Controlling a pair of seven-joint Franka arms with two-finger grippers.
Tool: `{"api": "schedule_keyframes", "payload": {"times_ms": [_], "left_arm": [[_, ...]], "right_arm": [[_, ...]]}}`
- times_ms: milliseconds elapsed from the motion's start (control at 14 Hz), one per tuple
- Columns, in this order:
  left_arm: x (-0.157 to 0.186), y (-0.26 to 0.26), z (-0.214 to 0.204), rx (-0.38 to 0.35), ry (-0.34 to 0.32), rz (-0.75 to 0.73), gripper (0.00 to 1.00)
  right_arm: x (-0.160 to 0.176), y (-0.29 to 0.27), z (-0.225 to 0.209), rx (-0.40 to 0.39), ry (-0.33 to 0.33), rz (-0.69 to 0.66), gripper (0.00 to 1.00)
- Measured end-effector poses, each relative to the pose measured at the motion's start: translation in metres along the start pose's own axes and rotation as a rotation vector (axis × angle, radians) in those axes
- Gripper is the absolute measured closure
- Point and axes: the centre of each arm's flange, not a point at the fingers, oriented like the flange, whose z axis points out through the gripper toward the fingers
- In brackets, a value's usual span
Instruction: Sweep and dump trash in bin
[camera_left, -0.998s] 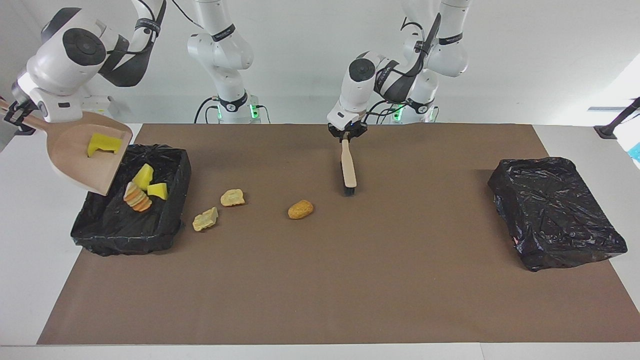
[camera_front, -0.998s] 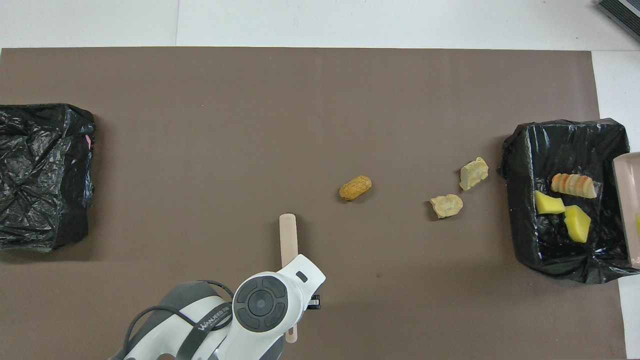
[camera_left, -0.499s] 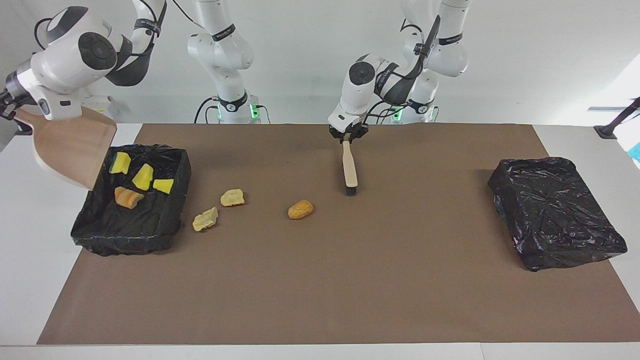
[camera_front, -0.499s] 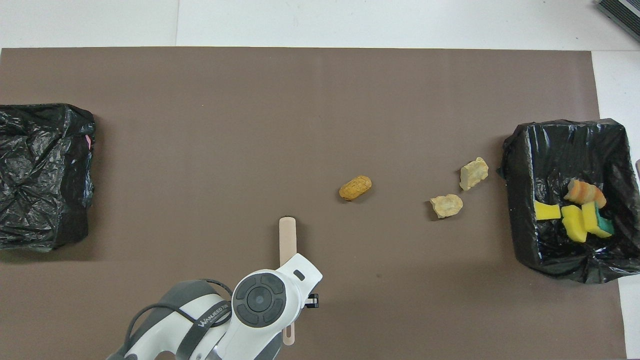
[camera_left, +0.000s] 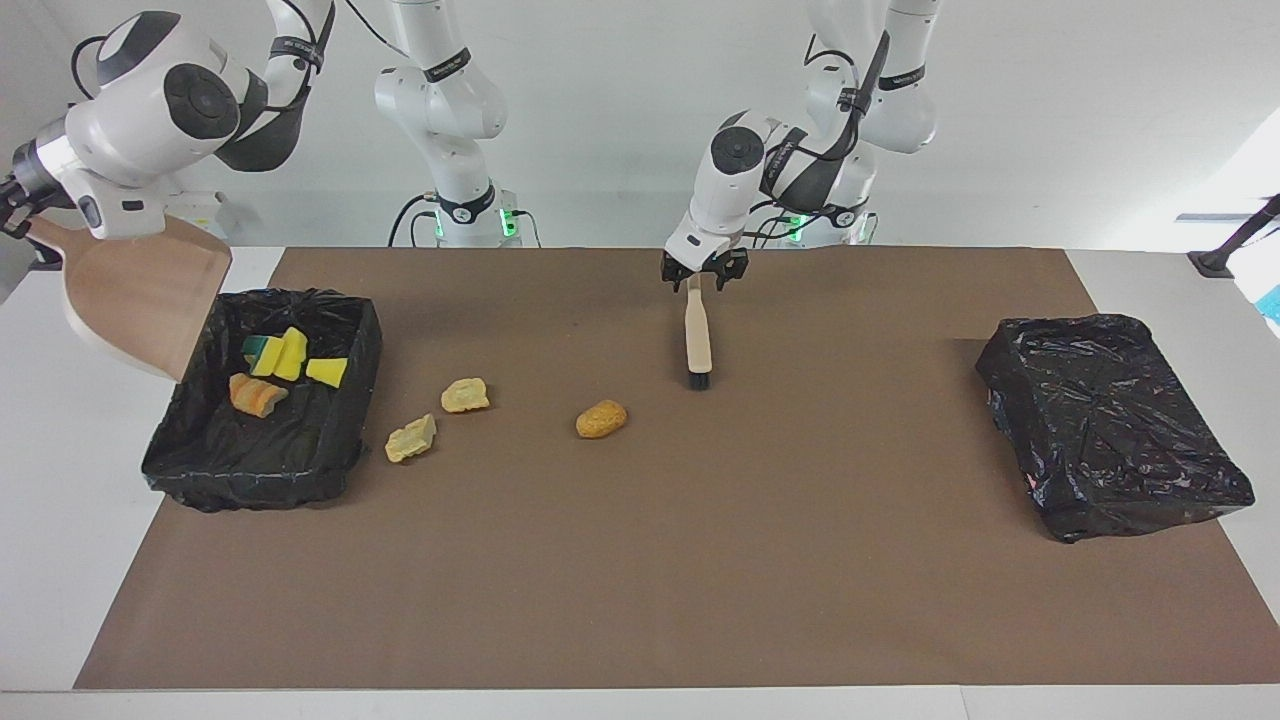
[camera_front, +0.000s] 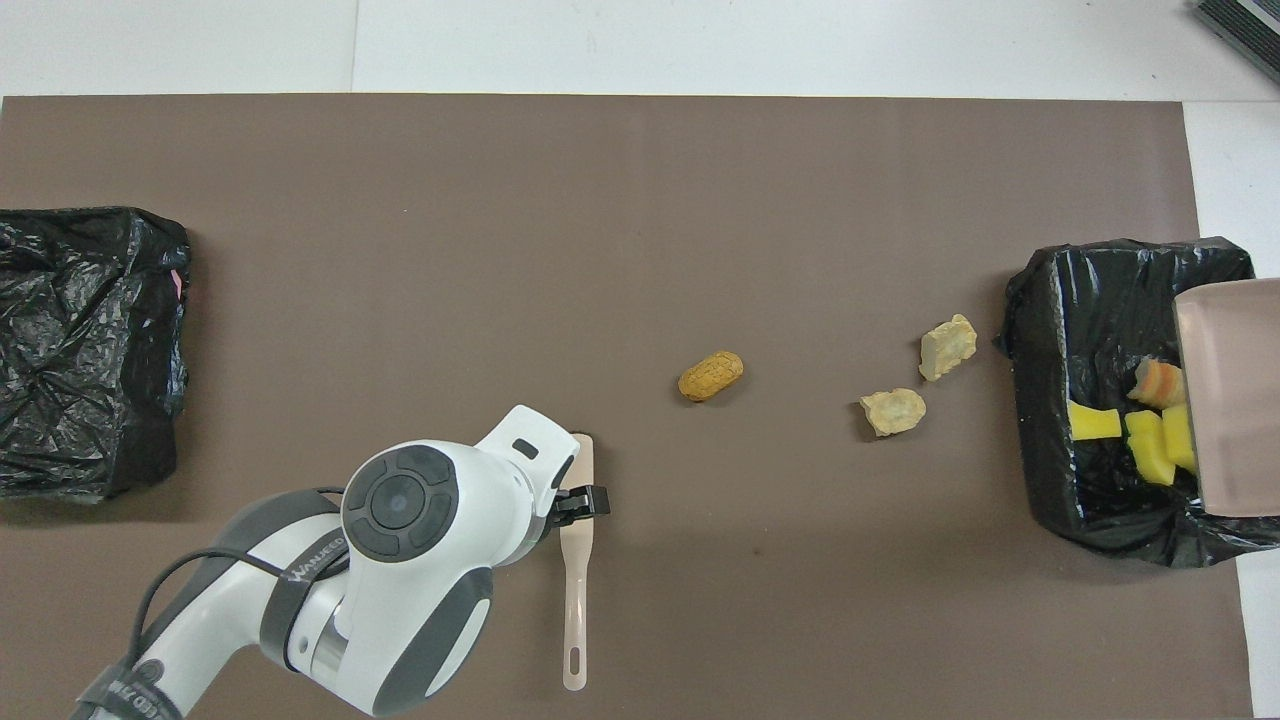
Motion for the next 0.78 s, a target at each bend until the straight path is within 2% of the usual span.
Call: {"api": "schedule_keyframes", "payload": {"times_ms": [214, 499, 784], "left_arm": [[0.029, -0.025, -0.031, 0.058, 0.024, 0.018, 0.0], [0.086, -0.1, -0.081, 0.064, 0.032, 0.061, 0.0], [0.121, -0.185, -0.093, 0.068, 0.01, 0.108, 0.0]], "right_arm": [[0.02, 0.004, -0.01, 0.0, 0.152, 0.075, 0.68], [0.052, 0.01, -0.032, 0.017, 0.34, 0.205, 0.68], [0.087, 0.014, -0.062, 0.104, 0.515, 0.44, 0.68]]}}
